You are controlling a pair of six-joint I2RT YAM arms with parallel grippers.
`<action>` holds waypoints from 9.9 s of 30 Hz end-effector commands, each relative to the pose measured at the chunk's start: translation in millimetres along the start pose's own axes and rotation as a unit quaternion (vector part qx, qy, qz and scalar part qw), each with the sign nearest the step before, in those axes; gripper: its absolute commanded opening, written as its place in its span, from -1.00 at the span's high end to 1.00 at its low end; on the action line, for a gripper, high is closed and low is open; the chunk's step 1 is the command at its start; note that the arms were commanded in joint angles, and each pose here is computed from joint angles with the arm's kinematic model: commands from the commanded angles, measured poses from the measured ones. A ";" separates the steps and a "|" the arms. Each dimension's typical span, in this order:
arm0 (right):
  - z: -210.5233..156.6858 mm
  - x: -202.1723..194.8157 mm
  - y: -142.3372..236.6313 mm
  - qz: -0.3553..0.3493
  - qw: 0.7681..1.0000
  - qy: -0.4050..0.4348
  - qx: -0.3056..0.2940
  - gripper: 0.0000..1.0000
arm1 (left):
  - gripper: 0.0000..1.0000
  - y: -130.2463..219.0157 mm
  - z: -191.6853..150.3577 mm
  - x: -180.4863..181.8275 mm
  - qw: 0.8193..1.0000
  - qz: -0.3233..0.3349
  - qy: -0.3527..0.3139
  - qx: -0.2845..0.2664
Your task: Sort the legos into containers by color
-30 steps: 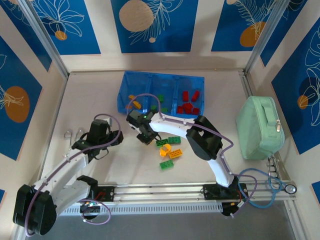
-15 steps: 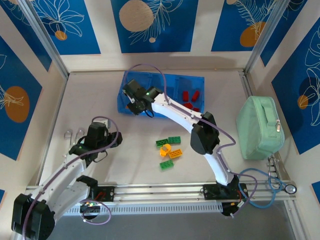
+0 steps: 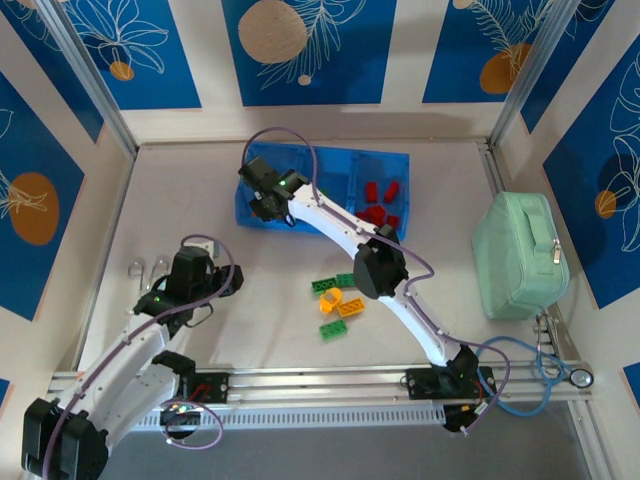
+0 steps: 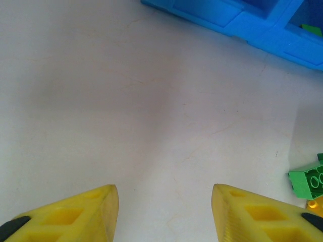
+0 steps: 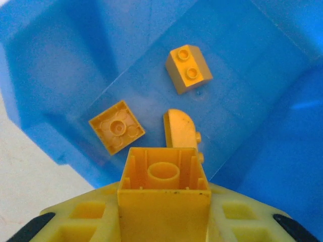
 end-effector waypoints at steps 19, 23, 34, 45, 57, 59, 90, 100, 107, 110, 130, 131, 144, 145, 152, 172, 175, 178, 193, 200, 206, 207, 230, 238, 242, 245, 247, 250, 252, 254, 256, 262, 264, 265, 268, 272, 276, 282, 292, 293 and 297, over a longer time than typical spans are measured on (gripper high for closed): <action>9.3 -26.8 128.2 -0.026 0.994 -0.045 -0.101 -0.43 | -0.06 1.8 9.3 -46.7 0.994 -0.041 -0.101 0.008; -14.5 -45.3 153.6 -0.010 0.991 -0.083 -0.104 -0.48 | -0.10 -7.3 7.8 -69.8 0.987 -0.077 -0.138 0.022; -132.8 -94.2 162.8 -0.008 0.976 -0.209 -0.060 -0.59 | -0.22 -30.7 -5.5 -138.2 0.951 -0.172 -0.247 0.071; -197.2 -130.9 180.5 -0.016 0.949 -0.305 -0.073 -0.59 | -0.20 -50.0 -33.4 -197.8 0.912 -0.226 -0.314 0.135; -249.6 -161.6 194.7 -0.005 0.917 -0.388 -0.095 -0.60 | -0.15 -73.8 -56.0 -219.1 0.895 -0.182 -0.364 0.184; -253.8 -163.0 195.5 -0.004 0.915 -0.393 -0.096 -0.60 | -0.14 -77.7 -57.3 -218.2 0.895 -0.168 -0.368 0.188; -262.1 -163.6 191.4 0.007 0.910 -0.404 -0.096 -0.60 | -0.02 -99.6 -67.9 -206.6 0.896 -0.097 -0.382 0.203; -261.9 -164.4 192.1 0.004 0.910 -0.404 -0.097 -0.60 | 0.29 -104.3 -70.5 -203.4 0.897 -0.081 -0.382 0.205; -259.6 -164.8 191.1 0.005 0.909 -0.404 -0.100 -0.60 | 0.46 -96.9 -61.8 -206.2 0.899 -0.088 -0.386 0.187; -259.1 -164.9 190.4 0.006 0.909 -0.404 -0.099 -0.60 | 0.49 -92.1 -57.8 -206.7 0.900 -0.091 -0.385 0.183; -264.6 -162.8 185.7 0.014 0.906 -0.413 -0.091 -0.60 | 0.52 -60.0 9.4 -162.6 0.947 -0.113 -0.277 0.118; -264.3 -162.5 185.6 0.016 0.906 -0.414 -0.091 -0.60 | 0.51 -59.6 17.2 -156.4 0.951 -0.109 -0.265 0.112; -263.6 -152.2 179.4 0.039 0.910 -0.407 -0.073 -0.60 | 0.50 -69.0 138.1 -68.5 0.995 -0.034 -0.090 0.023; -263.8 -151.1 178.4 0.038 0.910 -0.406 -0.071 -0.60 | 0.50 -72.7 145.7 -64.0 0.996 -0.028 -0.084 0.017; -257.4 -143.5 182.6 0.041 0.916 -0.393 -0.071 -0.60 | 0.50 -111.5 186.1 -52.3 0.998 0.011 -0.065 0.017; -253.9 -129.4 178.5 0.029 0.932 -0.358 -0.045 -0.79 | 0.00 -80.2 209.2 -63.7 0.998 -0.007 -0.059 -0.029; -248.0 -125.4 168.3 0.024 0.938 -0.345 -0.021 -0.82 | -0.01 -67.5 191.8 -69.0 0.997 -0.016 -0.066 -0.037; -238.7 -117.3 154.5 0.023 0.945 -0.326 0.022 -0.83 | -0.02 -60.0 170.2 -72.2 0.996 -0.020 -0.077 -0.026; -224.0 -82.2 86.4 -0.045 0.946 -0.267 0.181 -0.81 | -0.03 -54.5 54.8 -48.0 0.997 -0.016 -0.064 0.047; -226.0 -83.1 82.8 -0.061 0.942 -0.269 0.192 -0.77 | -0.03 -59.1 27.4 -43.2 0.996 -0.017 -0.061 0.067; -232.0 -82.3 74.8 -0.065 0.938 -0.270 0.205 -0.67 | -0.03 -59.8 23.8 -42.0 0.996 -0.017 -0.063 0.068; -233.3 -82.4 73.5 -0.065 0.938 -0.271 0.206 -0.65 | -0.03 -59.6 23.9 -42.2 0.995 -0.017 -0.064 0.068; -216.8 -81.6 83.0 -0.049 0.947 -0.268 0.170 -0.18 | -0.03 -59.6 21.4 -40.3 0.995 -0.011 -0.072 0.068; -143.2 -98.0 106.0 -0.024 0.964 -0.248 0.095 -0.18 | -0.03 -52.9 -1.7 -40.3 0.993 -0.007 -0.087 0.075; -106.6 -111.6 100.8 -0.019 0.967 -0.241 0.078 -0.18 | -0.03 -47.8 -15.9 -42.7 0.992 -0.010 -0.094 0.080; -83.1 -119.3 89.6 -0.014 0.969 -0.237 0.070 -0.19 | -0.03 -44.1 -25.3 -43.2 0.992 -0.016 -0.094 0.077; -70.3 -125.7 74.1 0.001 0.968 -0.241 0.069 -0.19 | -0.03 -41.6 -30.1 -42.7 0.992 -0.018 -0.094 0.076; -58.7 -132.2 50.7 0.010 0.964 -0.250 0.086 -0.19 | -0.03 -37.5 -32.7 -40.7 0.992 -0.016 -0.096 0.075; -52.1 -133.6 40.7 0.004 0.965 -0.248 0.089 -0.19 | -0.03 -34.0 -33.0 -39.3 0.992 -0.013 -0.099 0.073; -46.2 -134.5 34.4 -0.002 0.965 -0.246 0.091 -0.19 | -0.03 -30.6 -32.6 -38.4 0.992 -0.010 -0.101 0.069; -40.1 -134.6 31.7 -0.008 0.966 -0.242 0.089 -0.19 | -0.03 -28.8 -32.8 -38.0 0.993 -0.013 -0.101 0.065; -33.9 -132.7 41.7 -0.035 0.969 -0.230 0.078 -0.30 | -0.04 -29.4 -31.1 -41.8 0.993 -0.025 -0.101 0.063; -34.0 -133.0 46.9 -0.046 0.970 -0.227 0.074 -0.36 | -0.04 -30.2 -29.8 -43.8 0.992 -0.028 -0.103 0.062; -33.8 -132.6 50.3 -0.050 0.971 -0.224 0.071 -0.40 | -0.04 -30.5 -29.1 -44.6 0.992 -0.029 -0.105 0.062; -33.0 -129.7 59.8 -0.045 0.973 -0.219 0.063 -0.63 | -0.05 -30.7 -26.6 -48.1 0.991 -0.030 -0.113 0.060; -30.5 -126.8 75.7 -0.041 0.975 -0.215 0.045 -0.68 | -0.06 -29.9 -22.7 -53.4 0.990 -0.032 -0.122 0.057; -28.8 -128.3 100.4 -0.036 0.975 -0.220 0.019 -0.67 | -0.09 -29.2 -21.0 -63.4 0.988 -0.047 -0.136 0.056; -47.0 -132.9 138.8 -0.013 0.969 -0.245 -0.022 -0.67 | -0.17 -38.2 -18.5 -86.6 0.980 -0.086 -0.166 0.072; -130.0 -155.9 149.4 0.005 0.948 -0.317 -0.020 -0.67 | -0.25 -73.3 -15.5 -148.3 0.948 -0.089 -0.275 0.133; -138.1 -157.8 149.1 0.004 0.946 -0.323 -0.017 -0.67 | -0.25 -76.6 -16.4 -153.4 0.946 -0.091 -0.280 0.137; -170.5 -163.8 147.3 0.000 0.937 -0.348 -0.009 -0.67 | -0.25 -90.6 -21.9 -172.4 0.938 -0.093 -0.296 0.156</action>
Point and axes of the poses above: each hand's point on the last joint's axis, 136 mm out from that joint toward the fingers, its own y axis back along the fingers, its own x axis along the line the jaws close on, z = x × y, the point moved 9 cm from there along y, back along the fingers, and after that the axes turned 7 degrees about -y, right-handed, at the moved point
